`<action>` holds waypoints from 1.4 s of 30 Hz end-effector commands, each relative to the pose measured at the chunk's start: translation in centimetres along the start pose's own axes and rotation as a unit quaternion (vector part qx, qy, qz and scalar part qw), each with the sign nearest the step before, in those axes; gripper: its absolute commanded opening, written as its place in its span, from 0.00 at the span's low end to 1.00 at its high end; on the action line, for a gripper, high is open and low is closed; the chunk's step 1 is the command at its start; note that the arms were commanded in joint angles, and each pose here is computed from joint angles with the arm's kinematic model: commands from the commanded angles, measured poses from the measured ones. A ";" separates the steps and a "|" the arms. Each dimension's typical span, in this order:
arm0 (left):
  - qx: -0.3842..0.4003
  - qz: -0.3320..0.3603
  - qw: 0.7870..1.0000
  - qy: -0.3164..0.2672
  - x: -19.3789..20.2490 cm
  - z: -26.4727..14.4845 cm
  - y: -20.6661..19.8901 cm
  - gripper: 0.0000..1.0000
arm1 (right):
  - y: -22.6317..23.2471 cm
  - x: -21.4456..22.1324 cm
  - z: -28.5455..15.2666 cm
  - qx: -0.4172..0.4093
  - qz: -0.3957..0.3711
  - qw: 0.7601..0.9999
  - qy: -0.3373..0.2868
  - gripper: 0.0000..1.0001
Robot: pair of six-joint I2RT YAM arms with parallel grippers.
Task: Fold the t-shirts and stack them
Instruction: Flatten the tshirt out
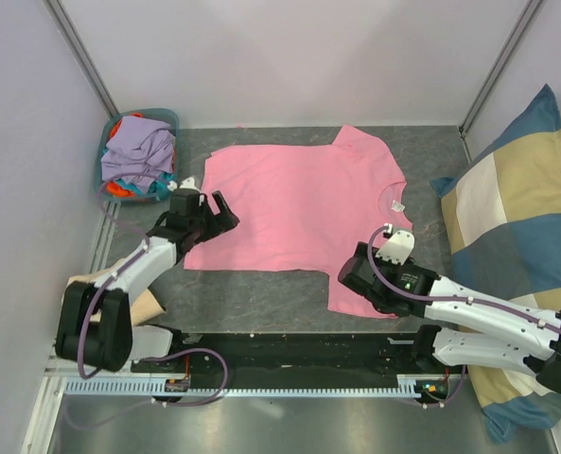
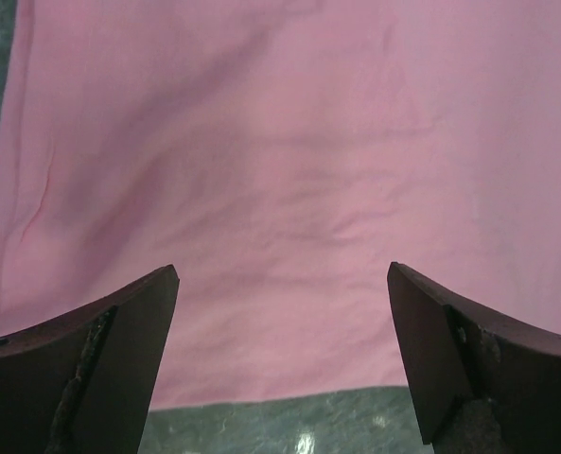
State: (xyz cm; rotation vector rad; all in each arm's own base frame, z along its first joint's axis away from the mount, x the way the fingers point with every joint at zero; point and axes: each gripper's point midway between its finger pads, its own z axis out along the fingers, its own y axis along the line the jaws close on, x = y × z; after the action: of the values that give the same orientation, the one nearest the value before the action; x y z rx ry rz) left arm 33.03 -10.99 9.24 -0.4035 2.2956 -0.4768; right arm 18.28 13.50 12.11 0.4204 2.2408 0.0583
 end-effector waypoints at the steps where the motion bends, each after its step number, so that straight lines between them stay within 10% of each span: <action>1: 0.020 0.001 0.999 -0.045 -3.9 2.7 -2.3 1.00 | 0.6 -2.7 -1.1 -0.016 0.004 0.999 -0.039 0.86; 42: -0.181 -0.020 0.982 0.044 -1.7 7.3 8.1 1.00 | 1.2 -2.9 -1.0 -0.024 -0.019 0.999 -0.045 0.86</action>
State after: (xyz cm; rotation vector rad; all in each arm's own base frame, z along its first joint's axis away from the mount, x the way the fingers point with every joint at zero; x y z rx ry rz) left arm 39.47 -6.99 3.10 -0.5752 2.4178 -0.2076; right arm 19.01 13.75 13.60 0.3295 2.2036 0.0596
